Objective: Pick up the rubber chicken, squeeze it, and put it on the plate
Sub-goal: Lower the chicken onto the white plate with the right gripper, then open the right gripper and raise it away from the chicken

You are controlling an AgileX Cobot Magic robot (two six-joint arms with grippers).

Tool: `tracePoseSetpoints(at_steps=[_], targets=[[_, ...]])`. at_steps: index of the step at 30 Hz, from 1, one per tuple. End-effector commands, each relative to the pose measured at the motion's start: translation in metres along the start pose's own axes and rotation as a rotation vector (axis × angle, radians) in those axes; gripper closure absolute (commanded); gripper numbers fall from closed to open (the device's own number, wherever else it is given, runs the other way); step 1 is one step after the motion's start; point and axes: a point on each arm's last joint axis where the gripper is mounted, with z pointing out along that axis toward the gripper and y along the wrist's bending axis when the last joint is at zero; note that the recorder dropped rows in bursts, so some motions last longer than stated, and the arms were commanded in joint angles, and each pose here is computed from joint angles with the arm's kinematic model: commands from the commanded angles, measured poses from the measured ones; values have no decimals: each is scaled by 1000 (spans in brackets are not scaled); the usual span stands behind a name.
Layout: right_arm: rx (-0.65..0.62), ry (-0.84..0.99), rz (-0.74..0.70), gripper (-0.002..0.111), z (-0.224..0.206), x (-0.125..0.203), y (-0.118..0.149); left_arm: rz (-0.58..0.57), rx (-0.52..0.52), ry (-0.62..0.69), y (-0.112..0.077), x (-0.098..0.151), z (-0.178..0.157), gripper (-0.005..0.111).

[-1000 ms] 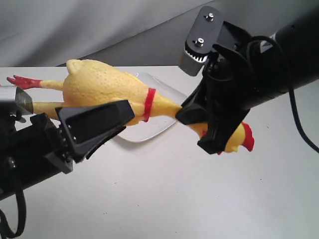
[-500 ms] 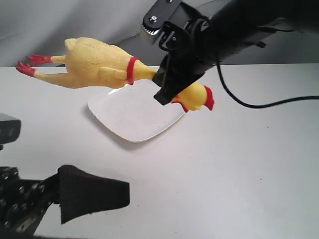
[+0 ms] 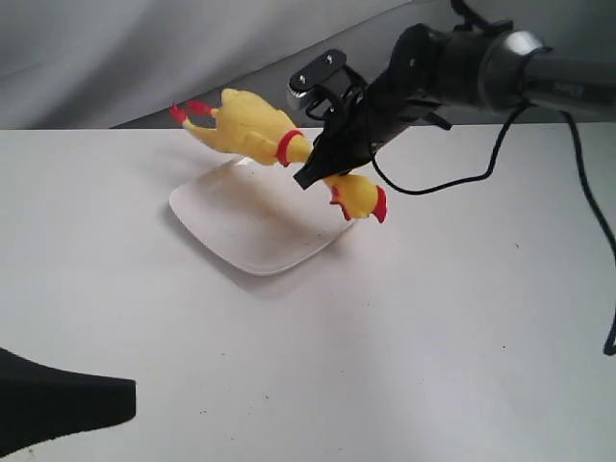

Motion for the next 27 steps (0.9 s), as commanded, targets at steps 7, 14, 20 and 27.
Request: tracePoseSetpoints(at_steps=[7, 14, 20, 27], targets=[[-26, 79, 22, 108, 41, 23, 1, 28, -85, -59, 1, 0, -6, 3], [-62, 155, 20, 64, 37, 29, 4, 32, -126, -77, 5, -2, -7, 3], [4, 246, 2, 50, 4, 23, -1, 31, -223, -122, 13, -6, -9, 3], [115, 237, -34, 91, -112, -9, 0, -43, -378, -212, 27, -12, -14, 3]])
